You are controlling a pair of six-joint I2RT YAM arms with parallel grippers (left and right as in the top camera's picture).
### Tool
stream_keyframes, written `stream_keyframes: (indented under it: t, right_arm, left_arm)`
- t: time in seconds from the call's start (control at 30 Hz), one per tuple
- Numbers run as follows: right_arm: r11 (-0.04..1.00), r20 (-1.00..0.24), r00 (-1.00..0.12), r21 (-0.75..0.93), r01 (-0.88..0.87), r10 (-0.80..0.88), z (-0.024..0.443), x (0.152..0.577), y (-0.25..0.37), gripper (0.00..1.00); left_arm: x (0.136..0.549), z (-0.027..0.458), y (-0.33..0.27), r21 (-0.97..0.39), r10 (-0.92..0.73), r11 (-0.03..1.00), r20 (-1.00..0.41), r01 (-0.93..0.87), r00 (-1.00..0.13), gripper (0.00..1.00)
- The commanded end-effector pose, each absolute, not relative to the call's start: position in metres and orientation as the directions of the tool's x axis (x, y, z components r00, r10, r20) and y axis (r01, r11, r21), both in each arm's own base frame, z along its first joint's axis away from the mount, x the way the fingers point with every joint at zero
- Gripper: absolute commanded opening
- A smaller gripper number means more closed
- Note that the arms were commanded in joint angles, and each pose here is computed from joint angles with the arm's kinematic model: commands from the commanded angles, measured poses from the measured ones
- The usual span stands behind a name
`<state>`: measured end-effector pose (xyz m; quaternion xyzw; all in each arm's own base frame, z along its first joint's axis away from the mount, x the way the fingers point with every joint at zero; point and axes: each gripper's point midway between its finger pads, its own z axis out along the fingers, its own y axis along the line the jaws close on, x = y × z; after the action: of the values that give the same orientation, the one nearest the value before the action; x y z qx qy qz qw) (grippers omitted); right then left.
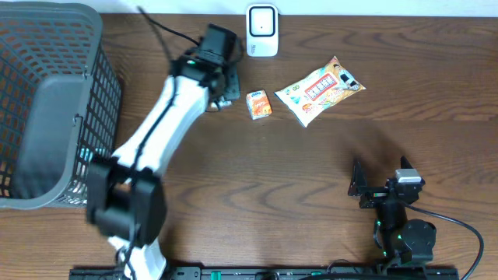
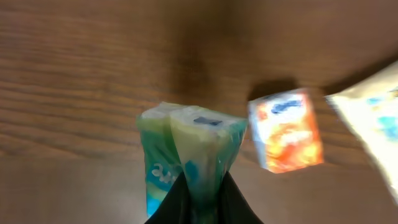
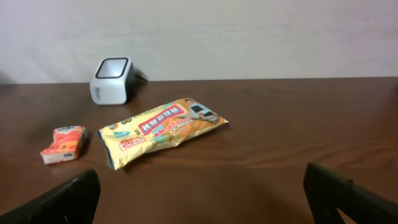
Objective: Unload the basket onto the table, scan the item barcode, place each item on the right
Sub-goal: 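Hold the green pack at the scanner, then release it beside orange pack, then move the left gripper back into the basket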
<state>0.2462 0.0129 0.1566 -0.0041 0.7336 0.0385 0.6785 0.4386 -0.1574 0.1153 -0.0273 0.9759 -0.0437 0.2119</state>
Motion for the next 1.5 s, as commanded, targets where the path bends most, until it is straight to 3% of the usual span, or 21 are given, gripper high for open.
stream_keyframes:
  t: [0.0,0.03,0.07,0.2,0.23,0.53,0.77,1.03,1.2,1.4,1.47]
  right_arm:
    - [0.997,-0.995,-0.082,0.061,-0.046,0.057,0.156,0.246,0.01,0.99]
    - [0.997,-0.995,-0.082,0.061,-0.046,0.057,0.156,0.246,0.01,0.99]
    - [0.997,-0.995,-0.082,0.061,-0.046,0.057,0.156,0.246,0.01,0.99]
    - [0.997,-0.995,-0.082,0.061,-0.046,0.057,0.156,0.246,0.01,0.99]
    - [0.997,-0.995,-0.082,0.061,-0.046,0.057,0.156,0.246,0.01,0.99]
    - [0.997,-0.995,-0.082,0.061,-0.046,0.057,0.156,0.246,0.01,0.99]
    - [0.997,-0.995,-0.082,0.061,-0.046,0.057,0.156,0.246,0.01,0.99]
    - [0.997,-0.995,-0.082,0.061,-0.046,0.057,0.156,0.246,0.01,0.99]
    - [0.997,-0.995,-0.082,0.061,-0.046,0.057,0.156,0.246,0.01,0.99]
    - [0.997,-0.995,-0.082,0.061,-0.046,0.057,0.156,0.246,0.01,0.99]
    - [0.997,-0.995,-0.082,0.061,-0.046,0.057,0.156,0.246,0.01,0.99]
  left_arm:
    - [0.445,0.089,-0.159,-0.021,-0.027,1.0,-0.402,-0.02,-0.915,0.08]
    - [0.445,0.083,-0.162,-0.018,-0.021,1.0,-0.396,-0.016,-0.918,0.09]
    - [0.446,0.078,-0.164,-0.016,-0.017,1.0,-0.39,-0.012,-0.921,0.17]
    - [0.447,0.073,-0.168,-0.015,-0.011,1.0,-0.39,-0.005,-0.921,0.66]
    - [0.448,0.074,-0.168,-0.017,-0.012,1.0,-0.394,-0.005,-0.919,0.68]
    - [0.45,0.117,-0.166,-0.053,-0.031,0.999,-0.471,-0.007,-0.882,0.69]
    - [0.451,0.234,-0.107,-0.043,-0.121,0.991,-0.694,-0.127,-0.709,0.73]
    - [0.408,0.343,0.011,-0.14,-0.303,0.928,-0.825,-0.346,-0.477,0.76]
    - [0.364,0.356,0.1,-0.184,-0.451,0.799,-0.813,-0.573,-0.368,0.76]
    - [0.316,0.318,0.176,-0.21,-0.663,0.54,-0.703,-0.815,-0.258,0.76]
    - [0.306,0.304,0.192,-0.185,-0.695,0.487,-0.674,-0.854,-0.25,0.84]
